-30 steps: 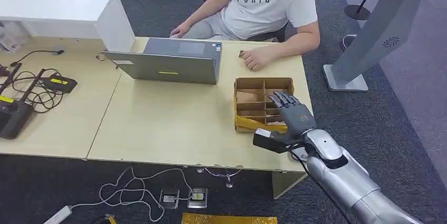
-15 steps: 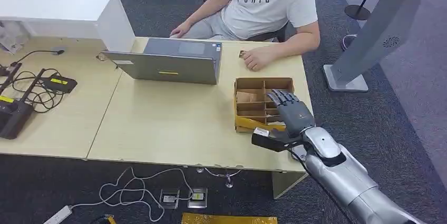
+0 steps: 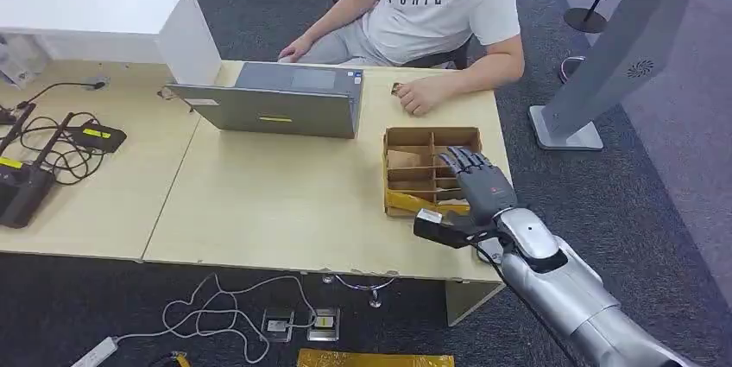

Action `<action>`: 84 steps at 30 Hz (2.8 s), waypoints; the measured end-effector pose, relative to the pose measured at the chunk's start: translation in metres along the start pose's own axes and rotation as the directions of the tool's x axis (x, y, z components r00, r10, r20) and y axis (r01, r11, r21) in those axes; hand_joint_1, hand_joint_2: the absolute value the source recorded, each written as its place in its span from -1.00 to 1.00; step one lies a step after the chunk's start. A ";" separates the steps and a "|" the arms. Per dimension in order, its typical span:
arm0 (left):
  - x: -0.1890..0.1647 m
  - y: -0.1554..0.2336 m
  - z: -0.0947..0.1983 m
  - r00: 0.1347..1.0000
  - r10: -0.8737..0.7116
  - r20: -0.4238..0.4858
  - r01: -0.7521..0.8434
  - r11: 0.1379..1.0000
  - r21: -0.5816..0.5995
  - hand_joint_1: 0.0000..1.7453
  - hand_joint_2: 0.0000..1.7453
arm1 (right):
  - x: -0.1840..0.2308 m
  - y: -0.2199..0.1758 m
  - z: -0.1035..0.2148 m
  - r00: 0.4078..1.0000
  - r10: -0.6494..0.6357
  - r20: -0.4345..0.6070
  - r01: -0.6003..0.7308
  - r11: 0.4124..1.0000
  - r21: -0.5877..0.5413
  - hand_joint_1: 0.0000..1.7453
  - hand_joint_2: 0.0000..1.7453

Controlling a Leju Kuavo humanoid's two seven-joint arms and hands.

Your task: Pass the card to the sensor for recognition and then transmit it.

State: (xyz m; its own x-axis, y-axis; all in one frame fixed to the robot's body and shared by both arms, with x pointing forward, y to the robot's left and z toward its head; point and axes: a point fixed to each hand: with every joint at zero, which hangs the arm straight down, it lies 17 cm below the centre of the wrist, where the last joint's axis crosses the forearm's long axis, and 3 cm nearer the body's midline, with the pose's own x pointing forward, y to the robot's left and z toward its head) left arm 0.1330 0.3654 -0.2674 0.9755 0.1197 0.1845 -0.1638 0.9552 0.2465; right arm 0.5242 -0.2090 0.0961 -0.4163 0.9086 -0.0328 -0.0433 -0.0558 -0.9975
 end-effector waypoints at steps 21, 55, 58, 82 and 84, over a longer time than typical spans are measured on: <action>-0.004 0.001 0.000 1.000 0.006 -0.007 -0.006 1.000 0.005 -1.00 -1.00 | 0.003 0.008 -0.001 1.000 -0.010 0.000 0.010 0.998 0.065 1.00 1.00; -0.007 0.002 -0.001 1.000 0.005 -0.013 -0.005 1.000 0.009 -1.00 -1.00 | 0.022 -0.015 -0.005 0.996 -0.068 0.050 0.069 0.997 -0.027 1.00 1.00; -0.007 0.003 -0.001 1.000 0.006 -0.013 -0.005 1.000 0.014 -1.00 -1.00 | 0.019 -0.025 -0.007 0.997 -0.067 0.047 0.070 0.995 -0.066 1.00 1.00; -0.011 0.004 -0.001 1.000 0.004 -0.019 -0.004 1.000 0.018 -1.00 -1.00 | 0.015 -0.052 -0.010 0.997 -0.068 0.036 0.073 0.988 -0.136 1.00 1.00; -0.011 0.004 -0.001 1.000 0.004 -0.019 -0.004 1.000 0.018 -1.00 -1.00 | 0.012 -0.060 -0.011 0.997 -0.071 0.033 0.075 0.984 -0.165 1.00 1.00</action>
State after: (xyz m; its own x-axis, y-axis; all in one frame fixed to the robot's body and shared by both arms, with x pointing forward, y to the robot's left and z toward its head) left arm 0.1216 0.3684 -0.2694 0.9774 0.1289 0.1674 -0.1702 0.9498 0.2625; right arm 0.5314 -0.1898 0.1552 -0.4420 0.8961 0.0399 0.0756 0.0815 -0.9938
